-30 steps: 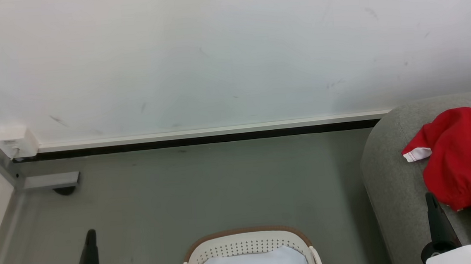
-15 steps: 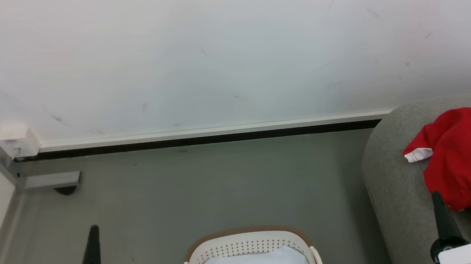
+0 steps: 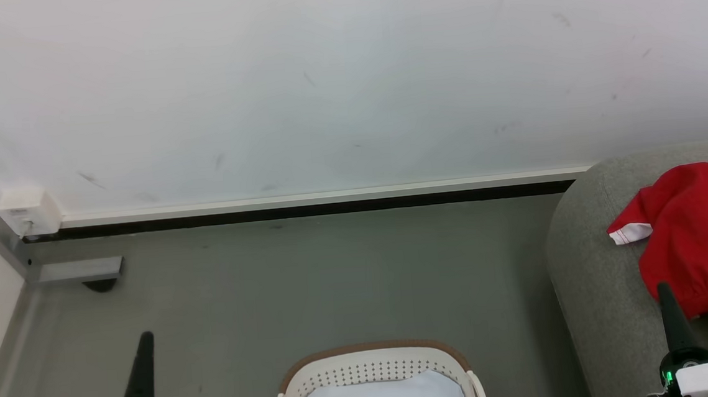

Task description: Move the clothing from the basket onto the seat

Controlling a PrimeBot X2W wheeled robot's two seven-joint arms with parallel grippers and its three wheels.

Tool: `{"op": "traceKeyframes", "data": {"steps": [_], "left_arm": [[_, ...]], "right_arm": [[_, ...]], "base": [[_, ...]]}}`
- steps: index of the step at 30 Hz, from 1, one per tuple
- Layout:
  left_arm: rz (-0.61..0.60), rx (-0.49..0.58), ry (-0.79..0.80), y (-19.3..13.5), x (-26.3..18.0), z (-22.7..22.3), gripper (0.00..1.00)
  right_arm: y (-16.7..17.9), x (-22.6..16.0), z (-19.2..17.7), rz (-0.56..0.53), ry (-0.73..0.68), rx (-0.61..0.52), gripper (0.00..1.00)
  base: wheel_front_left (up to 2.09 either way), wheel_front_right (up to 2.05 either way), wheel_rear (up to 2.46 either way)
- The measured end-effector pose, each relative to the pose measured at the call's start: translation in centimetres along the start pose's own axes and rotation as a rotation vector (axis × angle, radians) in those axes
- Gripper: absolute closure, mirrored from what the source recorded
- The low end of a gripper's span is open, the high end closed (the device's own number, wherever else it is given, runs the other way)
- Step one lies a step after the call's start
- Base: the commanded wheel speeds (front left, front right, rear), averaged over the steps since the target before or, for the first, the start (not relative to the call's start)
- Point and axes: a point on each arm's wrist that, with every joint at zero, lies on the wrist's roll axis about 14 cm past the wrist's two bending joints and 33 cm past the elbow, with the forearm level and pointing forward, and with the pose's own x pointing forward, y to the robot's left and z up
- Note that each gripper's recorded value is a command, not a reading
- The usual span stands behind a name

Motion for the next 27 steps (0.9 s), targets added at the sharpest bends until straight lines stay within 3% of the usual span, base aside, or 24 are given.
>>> {"op": "traceKeyframes", "data": {"steps": [27], "left_arm": [[-0.028, -0.210, 0.025, -1.2, 0.4, -0.1, 1.00]], "right_arm": [[0.2, 0.3, 0.8, 0.001, -0.002, 0.219, 1.00]], "base": [[0.00, 0.00, 0.00]]}}
